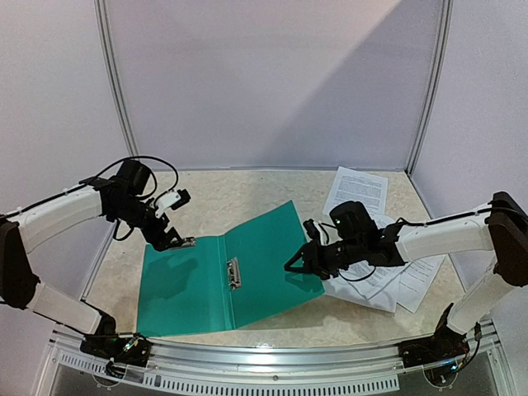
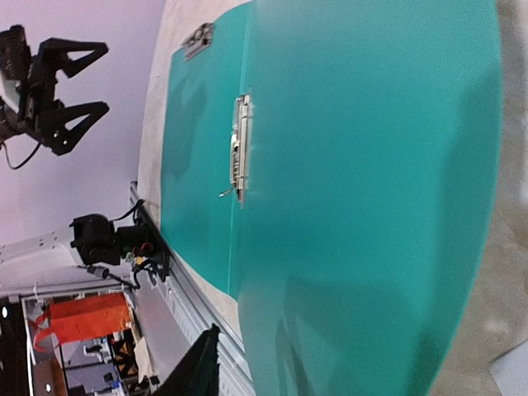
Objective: Put the files into the folder
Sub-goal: Open the spring clip on the folder at the center of the board.
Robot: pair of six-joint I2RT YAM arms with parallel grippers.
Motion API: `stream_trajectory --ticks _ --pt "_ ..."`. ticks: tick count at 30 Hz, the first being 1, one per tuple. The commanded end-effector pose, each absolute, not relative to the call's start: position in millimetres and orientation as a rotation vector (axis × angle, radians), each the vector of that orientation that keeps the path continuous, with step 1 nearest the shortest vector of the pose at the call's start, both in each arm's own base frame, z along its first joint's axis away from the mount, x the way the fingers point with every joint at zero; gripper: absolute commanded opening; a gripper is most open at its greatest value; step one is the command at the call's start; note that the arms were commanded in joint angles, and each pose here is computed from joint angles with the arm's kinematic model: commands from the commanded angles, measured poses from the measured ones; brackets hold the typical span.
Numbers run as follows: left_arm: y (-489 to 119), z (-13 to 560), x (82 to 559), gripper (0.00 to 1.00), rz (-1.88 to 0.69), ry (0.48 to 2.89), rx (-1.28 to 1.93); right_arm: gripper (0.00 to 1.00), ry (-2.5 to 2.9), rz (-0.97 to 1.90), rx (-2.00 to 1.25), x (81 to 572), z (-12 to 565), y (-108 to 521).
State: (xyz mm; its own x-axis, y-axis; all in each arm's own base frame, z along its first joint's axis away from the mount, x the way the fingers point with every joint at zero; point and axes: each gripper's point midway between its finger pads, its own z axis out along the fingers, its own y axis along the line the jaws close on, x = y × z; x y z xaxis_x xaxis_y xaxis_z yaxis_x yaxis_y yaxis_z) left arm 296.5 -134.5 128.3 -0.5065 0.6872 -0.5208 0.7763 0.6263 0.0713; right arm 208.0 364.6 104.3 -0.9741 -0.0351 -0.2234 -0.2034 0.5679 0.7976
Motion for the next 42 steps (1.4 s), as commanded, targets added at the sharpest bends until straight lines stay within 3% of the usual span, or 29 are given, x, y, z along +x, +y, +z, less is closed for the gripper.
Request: stream_trajectory --ticks 1,4,9,15,21,25,28,35,42 --pt "-145 112 314 0.93 -0.138 2.315 1.220 0.48 2.681 1.086 -0.056 219 97 331" --pt "-160 103 316 0.93 -0.135 2.291 1.299 0.60 2.652 0.826 -0.002 231 119 295" --pt "-184 98 330 0.93 -0.167 2.253 1.348 0.62 2.487 0.527 -0.070 251 187 252" --pt "-208 99 368 0.91 -0.220 2.276 1.273 0.58 2.202 0.565 -0.726 246 234 333" --pt "-221 79 392 0.88 -0.207 2.330 1.242 0.58 1.840 0.716 -1.377 209 204 435" --pt "-218 63 397 0.88 -0.180 2.374 1.219 0.56 1.579 0.563 -1.754 184 155 475" --pt "-215 51 398 0.88 -0.153 2.402 1.205 0.48 1.392 0.433 -1.951 181 123 492" --pt "-209 39 401 0.88 -0.045 2.427 1.212 0.29 1.309 0.311 -2.067 196 71 510" --pt "-202 13 396 0.89 0.053 2.462 1.270 0.23 1.322 0.277 -2.089 202 50 513"
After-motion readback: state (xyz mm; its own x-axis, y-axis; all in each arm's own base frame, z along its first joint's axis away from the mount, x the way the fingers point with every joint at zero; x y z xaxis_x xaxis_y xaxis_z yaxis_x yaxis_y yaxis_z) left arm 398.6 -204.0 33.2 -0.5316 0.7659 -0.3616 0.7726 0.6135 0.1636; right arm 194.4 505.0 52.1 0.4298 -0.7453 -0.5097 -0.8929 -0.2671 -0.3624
